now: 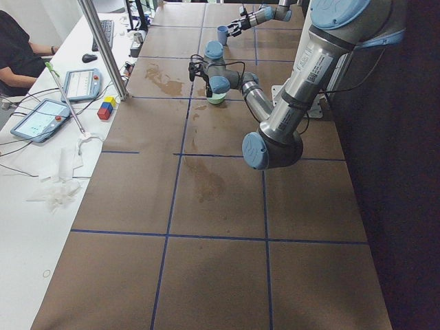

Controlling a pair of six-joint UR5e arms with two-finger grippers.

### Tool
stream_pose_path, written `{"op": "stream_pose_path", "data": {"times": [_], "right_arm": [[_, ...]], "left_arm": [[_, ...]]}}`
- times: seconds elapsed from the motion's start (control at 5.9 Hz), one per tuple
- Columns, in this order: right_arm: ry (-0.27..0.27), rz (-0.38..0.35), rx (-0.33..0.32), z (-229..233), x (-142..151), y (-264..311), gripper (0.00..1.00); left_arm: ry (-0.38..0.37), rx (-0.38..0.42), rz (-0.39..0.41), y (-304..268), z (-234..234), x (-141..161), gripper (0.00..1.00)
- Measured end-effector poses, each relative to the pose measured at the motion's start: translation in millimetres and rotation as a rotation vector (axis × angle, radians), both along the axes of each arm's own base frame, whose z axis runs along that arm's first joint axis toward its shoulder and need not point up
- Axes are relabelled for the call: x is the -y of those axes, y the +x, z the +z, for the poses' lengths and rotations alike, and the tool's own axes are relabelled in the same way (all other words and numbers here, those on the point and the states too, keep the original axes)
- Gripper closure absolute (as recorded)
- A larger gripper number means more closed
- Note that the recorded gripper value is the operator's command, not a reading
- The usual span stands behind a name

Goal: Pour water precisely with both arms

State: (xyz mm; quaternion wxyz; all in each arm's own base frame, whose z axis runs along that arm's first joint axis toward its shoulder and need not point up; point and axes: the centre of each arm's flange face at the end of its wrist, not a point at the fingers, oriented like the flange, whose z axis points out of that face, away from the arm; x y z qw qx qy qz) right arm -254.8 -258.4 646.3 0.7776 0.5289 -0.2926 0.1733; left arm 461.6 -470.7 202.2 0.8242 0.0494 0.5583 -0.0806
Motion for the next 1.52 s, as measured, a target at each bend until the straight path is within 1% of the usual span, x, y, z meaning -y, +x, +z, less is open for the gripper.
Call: {"op": "stream_pose_path", "data": {"times": [0.34,0.68,0.85,1.19,1.52], "right_arm": [[0.022,0.026,-0.01,8,3,-13,0.01],[0.039,0.036,-0.019,7,6,-26,0.01],[0.042,0.037,-0.022,8,6,-27,0.02],[0.052,0.031,-0.012,29,5,-17,0.02],[0.087,0.03,-0.005,27,14,-37,0.02]], "left_arm": [[-0.001,0.002,-0.001,0,1,0,0.0],[-0.001,0.003,-0.002,-1,1,0,0.0],[-0.001,0.003,-0.002,-1,2,1,0.0],[0.0,0.004,-0.003,-1,2,1,0.0],[0.0,0.004,-0.002,-1,2,0,0.0]]}}
